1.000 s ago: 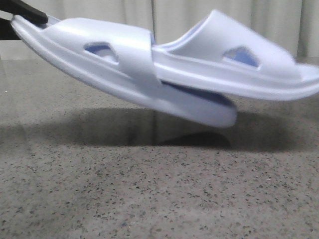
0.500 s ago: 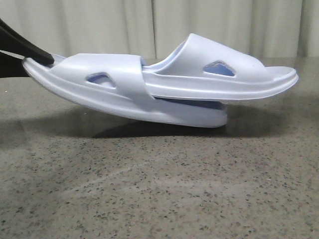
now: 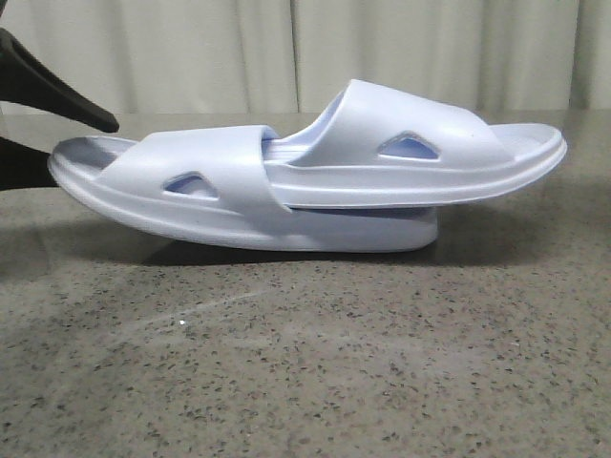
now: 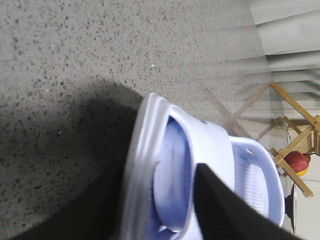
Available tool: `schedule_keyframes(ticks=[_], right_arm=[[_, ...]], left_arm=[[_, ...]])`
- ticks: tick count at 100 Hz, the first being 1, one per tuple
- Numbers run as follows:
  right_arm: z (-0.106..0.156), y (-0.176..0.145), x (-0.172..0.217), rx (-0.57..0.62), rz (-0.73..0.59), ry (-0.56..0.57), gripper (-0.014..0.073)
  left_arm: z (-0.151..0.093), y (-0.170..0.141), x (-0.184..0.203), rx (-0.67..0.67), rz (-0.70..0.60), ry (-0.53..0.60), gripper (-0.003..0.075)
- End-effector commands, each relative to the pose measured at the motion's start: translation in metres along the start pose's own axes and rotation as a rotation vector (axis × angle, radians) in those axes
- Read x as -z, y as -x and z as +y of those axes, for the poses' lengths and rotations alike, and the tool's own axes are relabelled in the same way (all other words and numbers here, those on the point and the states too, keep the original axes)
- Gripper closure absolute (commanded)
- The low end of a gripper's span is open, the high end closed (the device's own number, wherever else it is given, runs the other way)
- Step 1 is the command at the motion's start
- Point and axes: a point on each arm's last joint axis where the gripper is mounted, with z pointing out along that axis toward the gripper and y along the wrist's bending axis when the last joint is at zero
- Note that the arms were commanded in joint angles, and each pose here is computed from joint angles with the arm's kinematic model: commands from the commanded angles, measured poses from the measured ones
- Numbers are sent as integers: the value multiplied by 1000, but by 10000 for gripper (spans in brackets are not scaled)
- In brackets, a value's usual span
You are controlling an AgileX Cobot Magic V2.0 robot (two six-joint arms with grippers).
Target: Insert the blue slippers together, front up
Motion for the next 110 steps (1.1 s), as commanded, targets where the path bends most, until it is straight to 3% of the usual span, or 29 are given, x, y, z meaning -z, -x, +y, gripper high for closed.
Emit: schedule_keyframes(ticks=[1,11,41,60,72,88,110], right_arm=[[14,12,5,19,-56,49,55],[14,11,5,19,-55,51,55],[15,11,5,19,-52,55,55],[14,10,5,35,-40,46,55],[12,7,5,136,-10,20,55],[8,5,7,313,22,-40,55],[1,14,17,515,-47,-298,55]], left_arm=[[-14,5,3,-3,-32,-62,274],[-13,7,3,-31,-59,-41,206],[-5,19,6,-198,-183,63,201],[-12,33,14,-478,-314,140,202],[-32,38,30,-679,-405,155,202],[-59,38,64,-825,-569,189,202],[-84,17,123,-948,-821,243,202]])
